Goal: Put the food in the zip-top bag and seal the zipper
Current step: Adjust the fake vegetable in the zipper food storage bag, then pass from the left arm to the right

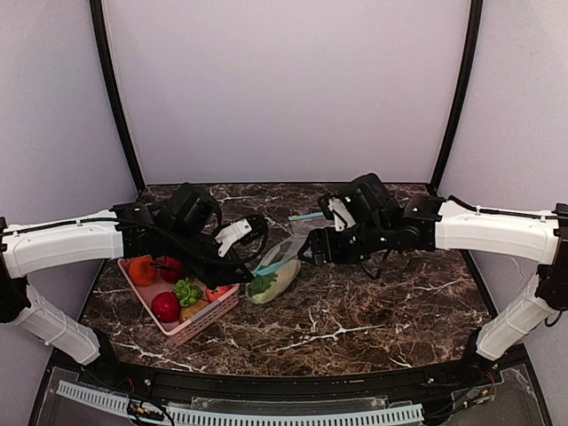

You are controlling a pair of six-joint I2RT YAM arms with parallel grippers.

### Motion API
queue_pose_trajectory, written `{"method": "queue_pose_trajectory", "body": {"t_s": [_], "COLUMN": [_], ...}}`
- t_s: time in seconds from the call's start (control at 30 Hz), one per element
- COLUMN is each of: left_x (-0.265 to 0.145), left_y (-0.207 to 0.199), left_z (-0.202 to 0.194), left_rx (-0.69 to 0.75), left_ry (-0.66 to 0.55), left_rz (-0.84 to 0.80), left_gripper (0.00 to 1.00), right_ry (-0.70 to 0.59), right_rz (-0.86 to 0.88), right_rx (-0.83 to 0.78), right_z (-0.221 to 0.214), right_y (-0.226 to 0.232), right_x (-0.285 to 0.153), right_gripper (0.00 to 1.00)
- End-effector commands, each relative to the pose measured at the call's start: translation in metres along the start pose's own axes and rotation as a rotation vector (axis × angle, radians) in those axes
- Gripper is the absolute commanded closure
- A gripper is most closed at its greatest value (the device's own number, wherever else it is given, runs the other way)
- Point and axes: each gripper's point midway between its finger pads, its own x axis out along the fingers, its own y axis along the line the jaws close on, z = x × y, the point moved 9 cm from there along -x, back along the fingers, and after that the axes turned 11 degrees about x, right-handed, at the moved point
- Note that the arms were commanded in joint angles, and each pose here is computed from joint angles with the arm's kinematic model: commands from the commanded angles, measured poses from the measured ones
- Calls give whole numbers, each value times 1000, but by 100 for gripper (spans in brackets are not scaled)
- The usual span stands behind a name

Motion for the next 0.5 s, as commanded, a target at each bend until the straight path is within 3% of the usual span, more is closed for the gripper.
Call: {"method": "queue_pose_trajectory", "body": {"t_s": [0.0,0.47], "left_x": [2,1], "left_y": [0,-2], "left_z": [0,-1], "left_rx": [-19,-28], "left_ry": [-11,-15], "left_rz": [-23,-30], "left_gripper": [99,99], "right_ry": [-65,-156], "right_rz": [-86,-20], "right_rx": [157,266], "right_z": [1,20], "right_y": [-16,-5], "right_x": [7,32], "right_gripper": [26,37]}}
